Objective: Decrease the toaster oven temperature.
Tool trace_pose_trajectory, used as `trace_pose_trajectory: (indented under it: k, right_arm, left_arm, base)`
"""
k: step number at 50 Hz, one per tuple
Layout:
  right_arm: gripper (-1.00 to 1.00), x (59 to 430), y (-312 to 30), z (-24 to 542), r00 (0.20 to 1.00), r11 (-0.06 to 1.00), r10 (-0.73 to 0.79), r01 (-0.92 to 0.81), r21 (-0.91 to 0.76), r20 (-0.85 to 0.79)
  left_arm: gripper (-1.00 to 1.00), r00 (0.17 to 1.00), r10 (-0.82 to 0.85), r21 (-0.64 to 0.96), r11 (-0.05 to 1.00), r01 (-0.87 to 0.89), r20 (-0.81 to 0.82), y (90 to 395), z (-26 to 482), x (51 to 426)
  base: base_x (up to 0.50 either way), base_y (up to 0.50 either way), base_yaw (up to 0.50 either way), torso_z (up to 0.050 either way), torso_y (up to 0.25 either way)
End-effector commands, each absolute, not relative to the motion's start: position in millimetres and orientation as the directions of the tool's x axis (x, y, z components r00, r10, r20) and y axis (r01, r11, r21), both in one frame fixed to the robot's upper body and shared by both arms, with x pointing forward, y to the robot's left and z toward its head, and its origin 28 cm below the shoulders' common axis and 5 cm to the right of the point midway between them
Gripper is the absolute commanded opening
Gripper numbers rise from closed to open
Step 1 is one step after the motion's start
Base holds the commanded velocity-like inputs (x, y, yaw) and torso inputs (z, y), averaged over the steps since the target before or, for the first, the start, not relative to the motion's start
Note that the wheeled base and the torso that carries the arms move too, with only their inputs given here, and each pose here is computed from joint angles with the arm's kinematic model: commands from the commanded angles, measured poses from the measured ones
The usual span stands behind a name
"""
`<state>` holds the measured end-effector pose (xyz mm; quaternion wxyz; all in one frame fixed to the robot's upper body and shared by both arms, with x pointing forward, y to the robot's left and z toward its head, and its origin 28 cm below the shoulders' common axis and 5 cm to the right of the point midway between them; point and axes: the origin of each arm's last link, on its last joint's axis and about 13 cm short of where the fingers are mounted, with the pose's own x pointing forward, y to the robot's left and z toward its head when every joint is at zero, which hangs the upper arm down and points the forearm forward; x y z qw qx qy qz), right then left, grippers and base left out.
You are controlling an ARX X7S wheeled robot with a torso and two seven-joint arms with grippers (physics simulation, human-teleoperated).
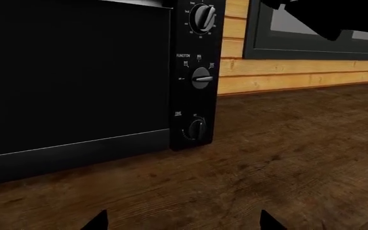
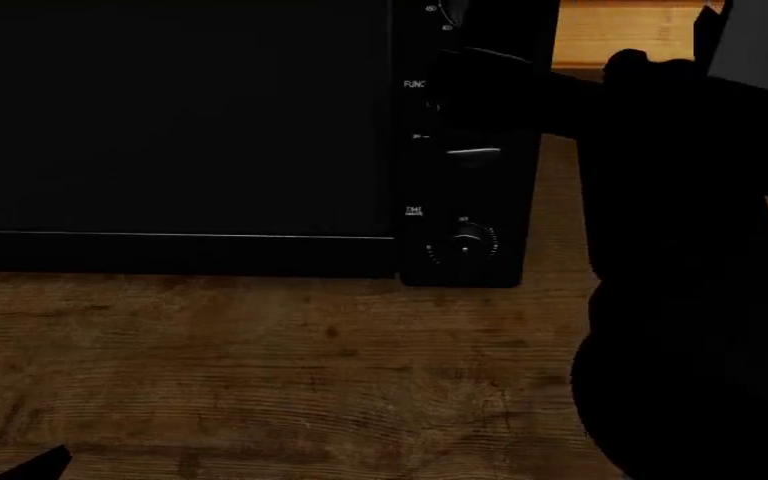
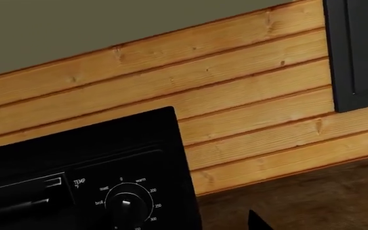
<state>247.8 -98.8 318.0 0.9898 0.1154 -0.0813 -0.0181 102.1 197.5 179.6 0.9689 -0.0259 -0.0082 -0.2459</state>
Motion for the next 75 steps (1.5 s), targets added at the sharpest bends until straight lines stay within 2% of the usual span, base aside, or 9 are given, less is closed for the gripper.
trace_pose_trajectory:
  k: [1, 20, 33, 75]
  right_arm:
    - [1.00, 266, -96, 316, 0.991, 0.945, -0.043, -0.001, 0.327, 0.127]
    - [1.00, 290, -82, 302, 0.998, 0.928, 0.034, -0.054, 0.368, 0.062]
    - [1.00, 297, -71, 308, 0.993, 0.934, 0.086, -0.108, 0.342, 0.078]
    - [1.00, 299, -70, 311, 0.995, 0.936, 0.074, -0.094, 0.338, 0.073]
  left_arm:
    - [1.00, 0.857, -0.512, -0.050, 0.856, 0.514, 0.057, 195, 180, 101]
    - [1.00, 0.857, -0.511, -0.054, 0.856, 0.514, 0.057, 195, 177, 102]
    - [1.00, 0.858, -0.510, -0.060, 0.856, 0.513, 0.057, 196, 174, 102]
    - [1.00, 0.858, -0.511, -0.070, 0.855, 0.514, 0.060, 197, 170, 102]
  base:
    - [0.00, 0.00, 0.00, 0.000, 0.000]
    - [0.00, 0.00, 0.00, 0.000, 0.000]
    - [0.00, 0.00, 0.00, 0.000, 0.000]
    - [0.00, 0.00, 0.00, 0.000, 0.000]
